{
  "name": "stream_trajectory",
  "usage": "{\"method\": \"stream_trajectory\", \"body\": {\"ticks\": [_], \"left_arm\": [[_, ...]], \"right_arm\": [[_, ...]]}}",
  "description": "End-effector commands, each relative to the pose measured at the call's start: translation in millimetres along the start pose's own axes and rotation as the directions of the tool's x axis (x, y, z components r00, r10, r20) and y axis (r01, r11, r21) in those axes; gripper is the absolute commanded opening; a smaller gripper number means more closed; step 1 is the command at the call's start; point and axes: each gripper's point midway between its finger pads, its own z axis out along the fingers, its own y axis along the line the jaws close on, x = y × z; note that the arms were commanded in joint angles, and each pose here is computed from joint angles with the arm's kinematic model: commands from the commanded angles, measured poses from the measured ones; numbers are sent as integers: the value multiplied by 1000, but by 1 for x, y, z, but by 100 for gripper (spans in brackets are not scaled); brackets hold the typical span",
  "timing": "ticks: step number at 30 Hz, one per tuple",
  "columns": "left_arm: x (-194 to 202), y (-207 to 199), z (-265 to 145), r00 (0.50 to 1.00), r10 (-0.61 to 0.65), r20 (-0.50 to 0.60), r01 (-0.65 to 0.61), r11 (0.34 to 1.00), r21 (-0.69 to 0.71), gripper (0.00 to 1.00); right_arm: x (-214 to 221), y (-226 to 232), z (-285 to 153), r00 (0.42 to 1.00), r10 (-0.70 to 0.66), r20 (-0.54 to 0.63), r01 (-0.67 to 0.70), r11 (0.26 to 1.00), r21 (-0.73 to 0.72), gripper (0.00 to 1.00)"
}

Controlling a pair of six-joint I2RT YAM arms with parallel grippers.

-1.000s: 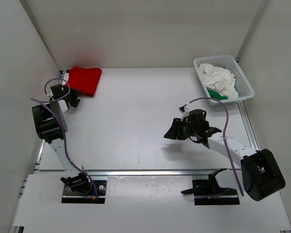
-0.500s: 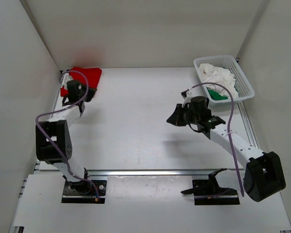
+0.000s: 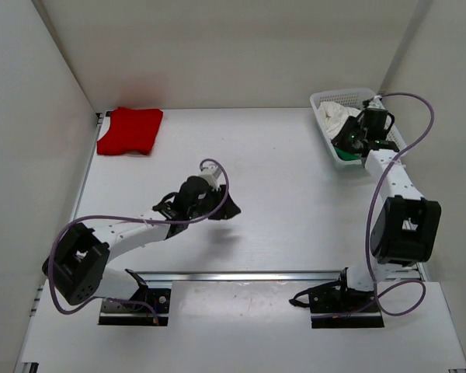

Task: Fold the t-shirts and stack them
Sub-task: Grab crumpled tshirt from bin with the right arm

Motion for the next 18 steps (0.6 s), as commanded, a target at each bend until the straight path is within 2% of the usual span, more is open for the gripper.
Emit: {"method": "stream_trajectory", "body": {"ticks": [1, 3, 4, 7, 8, 9, 11, 13, 14, 16, 17, 18], "left_arm": [[45, 0, -7, 994, 18, -104, -13, 999, 48, 52], [60, -6, -9, 991, 22, -131, -11, 997, 82, 53], [65, -10, -10, 990, 36, -140, -23, 995, 93, 52], [76, -17, -11, 985, 62, -162, -42, 992, 122, 53], [77, -15, -11, 985, 54, -164, -34, 992, 121, 53], [76, -15, -12, 985, 58, -162, -37, 991, 131, 54], [73, -12, -11, 986, 48, -160, -28, 991, 127, 54], [71, -7, -11, 987, 33, -160, -14, 993, 114, 54], [72, -4, -10, 986, 35, -161, -17, 994, 108, 55], [73, 1, -8, 986, 26, -162, -11, 996, 93, 55], [72, -1, -8, 987, 25, -160, -9, 995, 98, 54], [78, 1, -6, 984, 26, -177, -9, 996, 94, 54]], "right_arm": [[-36, -48, 16, 997, 41, 64, -48, 994, 100, 21], [-63, -61, 28, 996, 27, 88, -39, 990, 137, 32], [-46, -78, 45, 999, 32, 22, -35, 983, 182, 36], [-72, -95, 70, 999, 25, 32, -31, 975, 218, 42], [-62, -107, 84, 999, 46, 2, -45, 971, 233, 44], [-79, -106, 84, 998, 51, 33, -57, 975, 214, 46], [-69, -120, 104, 996, 84, -8, -80, 973, 216, 51], [-83, -116, 117, 997, 70, -12, -66, 981, 184, 51], [-71, -123, 126, 995, 81, -55, -69, 978, 196, 51], [-80, -113, 136, 997, 57, -57, -47, 984, 171, 48], [-73, -113, 143, 996, 48, -77, -34, 984, 176, 45], [-77, -113, 145, 997, 46, -69, -33, 983, 178, 34]]}}
